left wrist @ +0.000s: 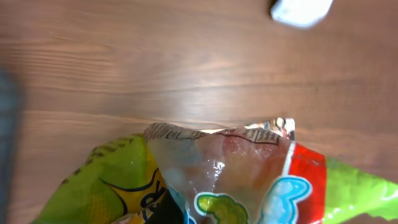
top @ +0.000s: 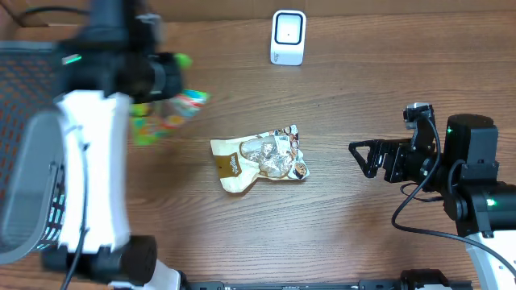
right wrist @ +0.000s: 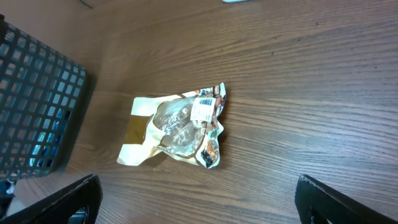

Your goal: Scan the item barcode

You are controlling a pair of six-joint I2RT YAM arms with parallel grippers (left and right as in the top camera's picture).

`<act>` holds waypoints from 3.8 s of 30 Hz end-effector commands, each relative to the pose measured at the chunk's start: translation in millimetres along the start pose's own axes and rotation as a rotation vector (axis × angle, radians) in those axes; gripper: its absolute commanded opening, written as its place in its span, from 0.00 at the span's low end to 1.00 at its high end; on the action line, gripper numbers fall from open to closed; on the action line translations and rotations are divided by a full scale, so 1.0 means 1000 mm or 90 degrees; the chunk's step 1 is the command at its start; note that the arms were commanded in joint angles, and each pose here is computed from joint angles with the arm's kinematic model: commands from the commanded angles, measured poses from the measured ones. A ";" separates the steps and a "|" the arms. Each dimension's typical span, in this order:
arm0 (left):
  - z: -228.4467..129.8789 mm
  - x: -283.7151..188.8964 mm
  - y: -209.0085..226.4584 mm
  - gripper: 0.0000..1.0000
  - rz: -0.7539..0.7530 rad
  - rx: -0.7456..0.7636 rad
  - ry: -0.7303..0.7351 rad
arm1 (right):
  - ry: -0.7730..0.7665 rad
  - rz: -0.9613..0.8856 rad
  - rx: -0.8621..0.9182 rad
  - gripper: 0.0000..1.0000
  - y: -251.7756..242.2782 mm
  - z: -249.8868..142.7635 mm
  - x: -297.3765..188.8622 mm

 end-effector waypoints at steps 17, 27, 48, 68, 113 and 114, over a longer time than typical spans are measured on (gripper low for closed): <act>-0.074 0.193 -0.111 0.58 -0.137 0.111 0.317 | -0.013 0.011 -0.012 1.00 0.007 0.006 -0.005; 0.014 0.041 -0.071 0.61 -0.130 0.085 0.096 | -0.012 0.012 -0.012 1.00 0.007 0.006 -0.005; -0.112 -0.169 0.220 0.76 0.289 -0.459 -0.128 | -0.007 0.010 -0.008 1.00 0.006 0.004 -0.005; -0.174 -0.011 0.332 0.84 0.243 -0.655 0.082 | -0.005 0.009 -0.007 1.00 0.006 0.003 -0.005; -0.208 0.069 0.352 0.04 0.266 -0.664 0.058 | 0.005 0.006 0.000 1.00 0.005 0.000 -0.004; -0.197 0.058 0.352 0.04 0.256 -0.662 0.045 | 0.005 0.006 0.000 1.00 0.005 0.000 -0.004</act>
Point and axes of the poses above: each gripper's point midway between its finger pads, its own x axis out along the fingers, its own y axis along the line the jaws close on, z = x × y, the point moved 5 cm from there along -x, back along the fingers, and after that the axes turned 6 degrees about x, right-handed, at the moved point
